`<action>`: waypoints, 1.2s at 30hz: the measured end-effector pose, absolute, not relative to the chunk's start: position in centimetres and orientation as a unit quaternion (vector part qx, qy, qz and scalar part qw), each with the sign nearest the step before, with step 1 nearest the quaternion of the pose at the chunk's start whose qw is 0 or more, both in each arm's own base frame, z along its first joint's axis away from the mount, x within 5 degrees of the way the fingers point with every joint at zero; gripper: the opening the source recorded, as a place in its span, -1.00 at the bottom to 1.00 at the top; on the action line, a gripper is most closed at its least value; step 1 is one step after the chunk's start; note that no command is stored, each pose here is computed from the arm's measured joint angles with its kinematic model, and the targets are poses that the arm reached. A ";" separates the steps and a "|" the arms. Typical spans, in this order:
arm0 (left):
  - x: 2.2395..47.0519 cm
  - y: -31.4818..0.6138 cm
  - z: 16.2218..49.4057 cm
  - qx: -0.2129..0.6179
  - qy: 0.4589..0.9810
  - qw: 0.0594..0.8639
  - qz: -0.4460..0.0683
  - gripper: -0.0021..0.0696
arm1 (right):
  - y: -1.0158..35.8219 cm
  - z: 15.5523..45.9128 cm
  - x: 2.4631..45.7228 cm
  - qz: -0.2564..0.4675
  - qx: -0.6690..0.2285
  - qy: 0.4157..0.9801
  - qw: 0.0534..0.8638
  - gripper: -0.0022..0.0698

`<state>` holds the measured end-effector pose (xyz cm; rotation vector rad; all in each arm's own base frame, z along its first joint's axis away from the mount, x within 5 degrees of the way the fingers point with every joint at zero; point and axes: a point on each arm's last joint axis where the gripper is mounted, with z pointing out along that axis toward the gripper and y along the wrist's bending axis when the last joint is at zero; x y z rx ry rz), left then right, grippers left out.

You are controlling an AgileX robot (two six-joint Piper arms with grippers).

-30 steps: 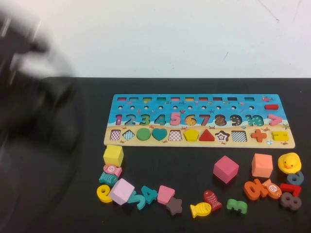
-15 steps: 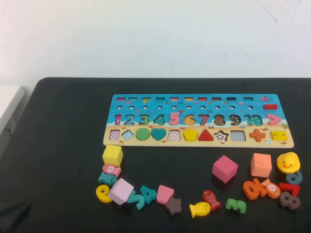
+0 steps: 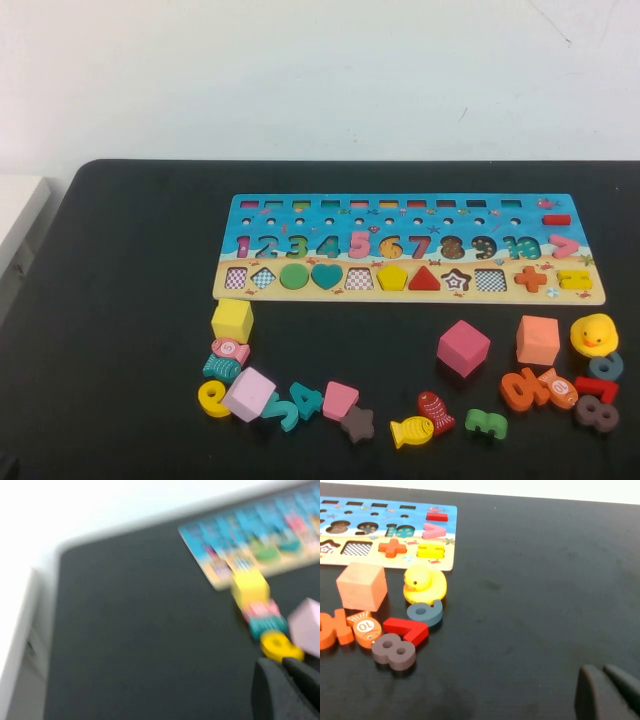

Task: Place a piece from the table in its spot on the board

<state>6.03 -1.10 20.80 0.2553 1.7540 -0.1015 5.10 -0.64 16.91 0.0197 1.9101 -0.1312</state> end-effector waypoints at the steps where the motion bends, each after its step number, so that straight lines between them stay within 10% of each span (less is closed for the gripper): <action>1: 6.0 -1.0 19.9 0.102 0.756 0.646 -0.041 -0.95 | -0.6 16.9 5.1 -0.056 0.008 0.816 0.576 -0.89; 36: 5.2 -0.9 17.7 0.084 0.791 0.605 -0.037 -0.95 | -0.6 16.9 5.1 -0.056 0.008 0.816 0.575 -0.89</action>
